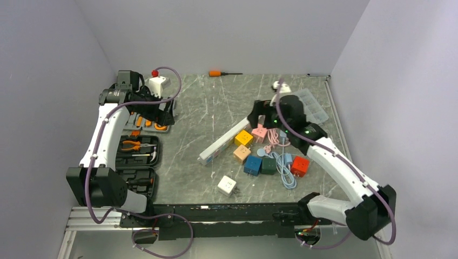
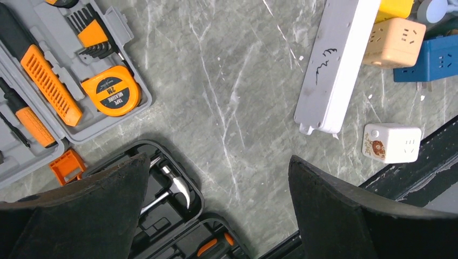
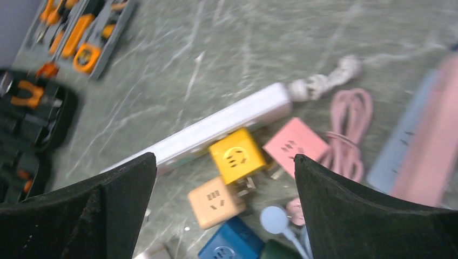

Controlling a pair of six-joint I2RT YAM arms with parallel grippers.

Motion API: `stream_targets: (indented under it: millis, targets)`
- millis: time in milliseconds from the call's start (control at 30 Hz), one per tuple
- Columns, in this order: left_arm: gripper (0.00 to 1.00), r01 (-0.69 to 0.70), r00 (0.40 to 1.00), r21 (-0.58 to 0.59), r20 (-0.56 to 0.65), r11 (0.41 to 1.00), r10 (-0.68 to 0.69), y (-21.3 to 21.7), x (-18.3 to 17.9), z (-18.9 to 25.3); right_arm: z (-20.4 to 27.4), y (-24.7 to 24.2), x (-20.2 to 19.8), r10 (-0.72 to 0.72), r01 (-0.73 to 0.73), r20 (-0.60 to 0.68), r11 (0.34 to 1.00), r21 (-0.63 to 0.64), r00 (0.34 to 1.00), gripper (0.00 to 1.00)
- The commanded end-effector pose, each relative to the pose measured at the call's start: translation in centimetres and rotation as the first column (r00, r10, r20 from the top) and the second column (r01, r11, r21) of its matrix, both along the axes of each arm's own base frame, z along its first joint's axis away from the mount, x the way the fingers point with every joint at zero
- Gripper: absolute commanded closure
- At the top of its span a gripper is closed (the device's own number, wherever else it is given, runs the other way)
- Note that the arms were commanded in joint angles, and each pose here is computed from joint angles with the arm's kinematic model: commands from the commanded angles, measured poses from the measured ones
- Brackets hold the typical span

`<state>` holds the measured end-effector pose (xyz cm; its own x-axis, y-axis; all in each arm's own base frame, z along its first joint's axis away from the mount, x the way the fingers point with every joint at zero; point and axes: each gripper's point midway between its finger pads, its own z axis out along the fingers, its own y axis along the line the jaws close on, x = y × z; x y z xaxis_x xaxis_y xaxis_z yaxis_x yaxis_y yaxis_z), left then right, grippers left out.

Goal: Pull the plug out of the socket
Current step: Reset both arms

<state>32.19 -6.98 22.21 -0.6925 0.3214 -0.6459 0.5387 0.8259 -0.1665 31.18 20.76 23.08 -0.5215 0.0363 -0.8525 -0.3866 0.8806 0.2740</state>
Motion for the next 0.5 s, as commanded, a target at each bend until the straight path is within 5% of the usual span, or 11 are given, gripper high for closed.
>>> stream_targets:
  millis: [0,100,233,467]
  targets:
    - [0.01,-0.050,0.997,-0.057,0.059,0.997,0.053,0.8,0.8,1.6,0.1,-6.5,1.0,-0.254,0.255,-0.032,0.967,0.030,0.967,0.00]
    - [0.01,-0.121,0.987,-0.082,0.100,0.989,0.129,3.2,1.8,2.3,-0.5,-12.9,1.7,-0.489,0.491,-0.050,0.870,0.046,0.871,0.00]
    - [0.01,-0.267,0.950,-0.087,0.147,0.960,0.277,8.6,3.4,2.5,-1.5,-21.1,0.7,-0.771,0.770,0.037,0.637,0.029,0.636,0.00]
    - [0.01,-0.534,0.816,-0.056,0.228,0.843,0.532,13.9,4.9,-0.5,-1.2,-27.9,-1.0,-0.855,0.907,0.397,0.406,0.113,0.333,0.00]
